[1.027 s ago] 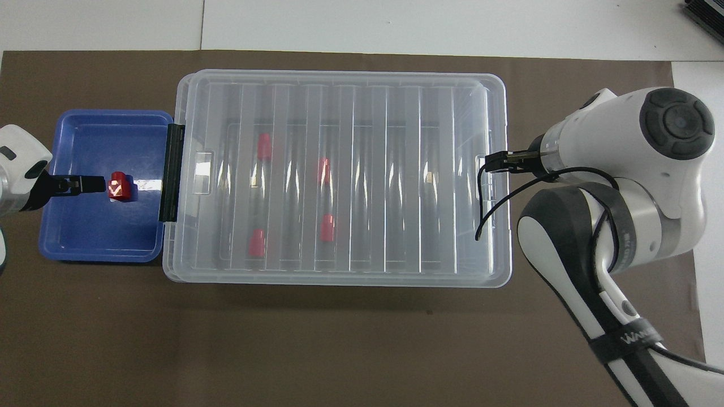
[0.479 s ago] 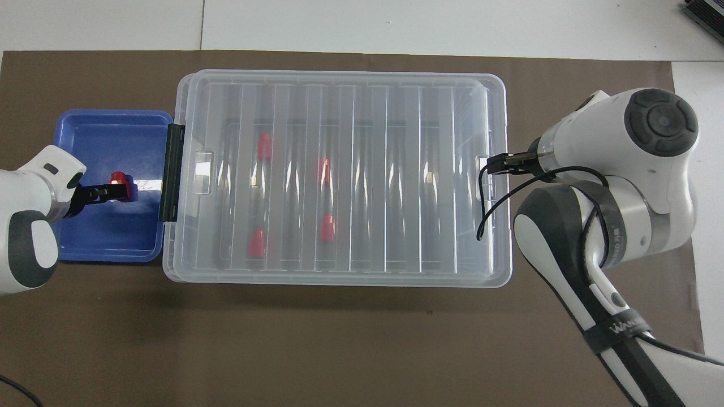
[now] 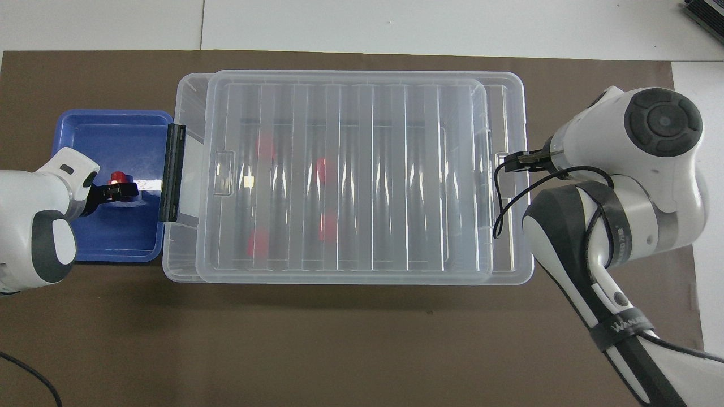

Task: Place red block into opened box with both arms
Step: 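Lift the block with the left gripper while the right gripper slides the lid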

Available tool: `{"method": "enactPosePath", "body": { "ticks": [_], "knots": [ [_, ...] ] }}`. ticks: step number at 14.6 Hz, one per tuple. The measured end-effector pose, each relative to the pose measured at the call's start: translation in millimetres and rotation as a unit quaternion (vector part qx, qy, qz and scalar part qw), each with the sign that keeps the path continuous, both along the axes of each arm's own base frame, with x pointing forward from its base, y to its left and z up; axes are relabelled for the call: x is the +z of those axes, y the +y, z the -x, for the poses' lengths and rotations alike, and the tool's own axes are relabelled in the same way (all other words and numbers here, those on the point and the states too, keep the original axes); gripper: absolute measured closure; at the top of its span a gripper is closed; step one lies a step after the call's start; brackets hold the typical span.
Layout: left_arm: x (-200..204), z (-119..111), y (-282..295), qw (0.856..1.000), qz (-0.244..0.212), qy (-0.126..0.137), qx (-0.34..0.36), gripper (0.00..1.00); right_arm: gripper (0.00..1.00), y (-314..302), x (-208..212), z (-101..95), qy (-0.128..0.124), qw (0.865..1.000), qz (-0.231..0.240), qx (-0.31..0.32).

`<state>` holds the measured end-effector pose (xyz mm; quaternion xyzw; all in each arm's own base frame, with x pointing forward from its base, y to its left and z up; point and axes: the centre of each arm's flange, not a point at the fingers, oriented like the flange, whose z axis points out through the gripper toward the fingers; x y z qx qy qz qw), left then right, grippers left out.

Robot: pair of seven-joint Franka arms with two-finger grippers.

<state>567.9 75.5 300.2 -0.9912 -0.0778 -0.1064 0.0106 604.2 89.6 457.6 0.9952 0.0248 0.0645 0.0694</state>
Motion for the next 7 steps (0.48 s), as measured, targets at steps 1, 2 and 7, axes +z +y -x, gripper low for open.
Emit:
{"method": "enactPosePath", "body": {
  "ticks": [1,2,7],
  "knots": [
    [-1.0,-0.5,0.2,1.000,0.000,-0.002,0.001,0.02,0.00,-1.7,0.1,-0.2,0.000,1.000,0.006,0.002],
    [-2.2,-0.9,0.3,1.000,0.000,-0.004,0.002,0.03,0.00,-4.8,-0.1,-0.4,0.000,1.000,0.011,0.001],
    [-3.1,-3.8,-4.7,1.000,0.003,-0.010,0.012,0.60,0.00,-30.3,-0.5,-2.7,0.003,1.000,0.026,-0.013]
  ]
}}
